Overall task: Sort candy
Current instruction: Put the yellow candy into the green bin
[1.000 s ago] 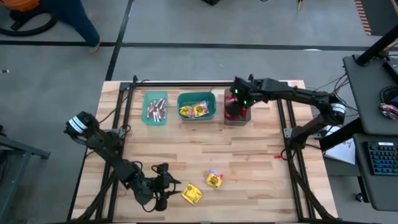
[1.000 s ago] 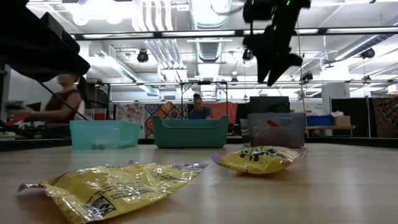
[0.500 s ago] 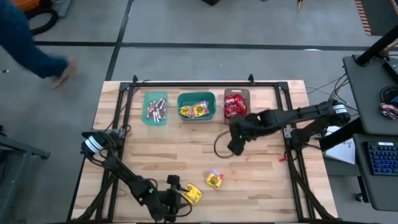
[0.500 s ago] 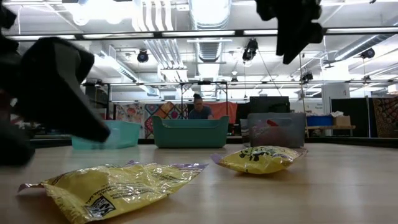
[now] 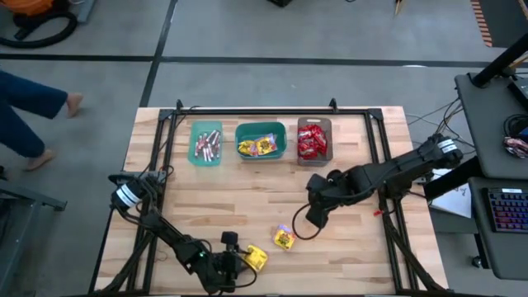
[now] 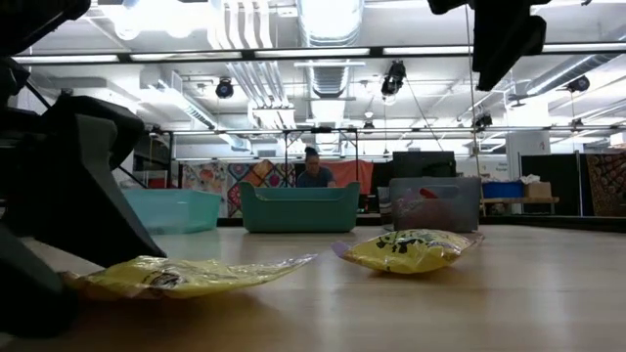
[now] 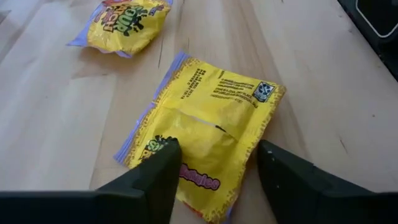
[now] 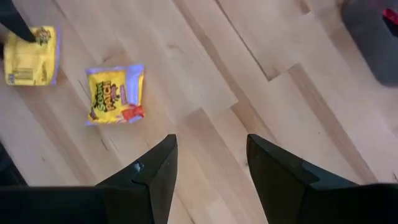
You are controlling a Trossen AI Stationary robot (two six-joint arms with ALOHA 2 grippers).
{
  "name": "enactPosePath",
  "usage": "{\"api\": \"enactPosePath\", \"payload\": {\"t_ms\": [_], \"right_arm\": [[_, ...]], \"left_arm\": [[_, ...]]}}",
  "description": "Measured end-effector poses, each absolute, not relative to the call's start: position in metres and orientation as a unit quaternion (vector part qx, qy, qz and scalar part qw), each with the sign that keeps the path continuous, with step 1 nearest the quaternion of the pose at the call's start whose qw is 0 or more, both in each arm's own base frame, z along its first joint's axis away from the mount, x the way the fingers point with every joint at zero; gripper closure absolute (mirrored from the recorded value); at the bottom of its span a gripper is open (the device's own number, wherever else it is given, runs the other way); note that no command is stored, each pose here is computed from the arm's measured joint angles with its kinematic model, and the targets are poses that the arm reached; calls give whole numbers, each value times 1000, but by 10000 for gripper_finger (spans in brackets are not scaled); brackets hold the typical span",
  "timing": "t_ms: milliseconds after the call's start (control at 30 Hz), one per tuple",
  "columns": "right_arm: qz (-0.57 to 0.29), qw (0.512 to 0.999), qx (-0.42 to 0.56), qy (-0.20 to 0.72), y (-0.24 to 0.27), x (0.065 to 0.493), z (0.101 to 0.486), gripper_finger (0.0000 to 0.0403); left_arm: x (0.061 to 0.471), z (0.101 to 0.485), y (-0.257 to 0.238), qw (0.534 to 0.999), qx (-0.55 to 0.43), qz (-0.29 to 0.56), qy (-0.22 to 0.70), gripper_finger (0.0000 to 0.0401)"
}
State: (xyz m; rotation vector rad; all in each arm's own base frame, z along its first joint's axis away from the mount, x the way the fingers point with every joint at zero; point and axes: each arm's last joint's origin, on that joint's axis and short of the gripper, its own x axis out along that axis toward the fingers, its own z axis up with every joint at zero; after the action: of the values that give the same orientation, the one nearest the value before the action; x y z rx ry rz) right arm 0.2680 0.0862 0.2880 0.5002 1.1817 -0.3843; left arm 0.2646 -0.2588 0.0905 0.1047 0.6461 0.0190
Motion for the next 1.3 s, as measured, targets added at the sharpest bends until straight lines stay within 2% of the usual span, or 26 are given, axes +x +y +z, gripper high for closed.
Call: {"api": "enactPosePath", "payload": {"t_ms": [167, 367, 433, 567, 700, 833, 967, 1167, 1300], "right_arm": [[-170, 782, 213, 560, 96, 273, 278, 224], [-124, 810, 174, 546, 117, 288, 265, 236], [-109, 818, 168, 538, 124, 293, 260, 240], [-85, 830, 158, 528, 137, 299, 253, 247], [-52, 851, 131, 505, 151, 304, 250, 253], [-24, 890, 53, 451, 168, 308, 250, 259], [-23, 917, -58, 394, 185, 311, 247, 264], [-47, 928, -189, 317, 198, 332, 232, 257], [-48, 932, -216, 288, 191, 354, 222, 243]], "left_arm": [[264, 87, -258, 946, 55, 18, 320, 273], [264, 87, -255, 948, 68, 44, 308, 373], [264, 89, -254, 949, 70, 52, 303, 390], [262, 100, -253, 951, 66, 51, 297, 388], [262, 127, -249, 961, 36, 48, 269, 397], [257, 149, -236, 967, 5, 51, 249, 398], [246, 170, -212, 968, -81, 58, 232, 399], [234, 181, -171, 959, -187, 15, 214, 399], [229, 181, -154, 956, -214, 6, 199, 400]]}}
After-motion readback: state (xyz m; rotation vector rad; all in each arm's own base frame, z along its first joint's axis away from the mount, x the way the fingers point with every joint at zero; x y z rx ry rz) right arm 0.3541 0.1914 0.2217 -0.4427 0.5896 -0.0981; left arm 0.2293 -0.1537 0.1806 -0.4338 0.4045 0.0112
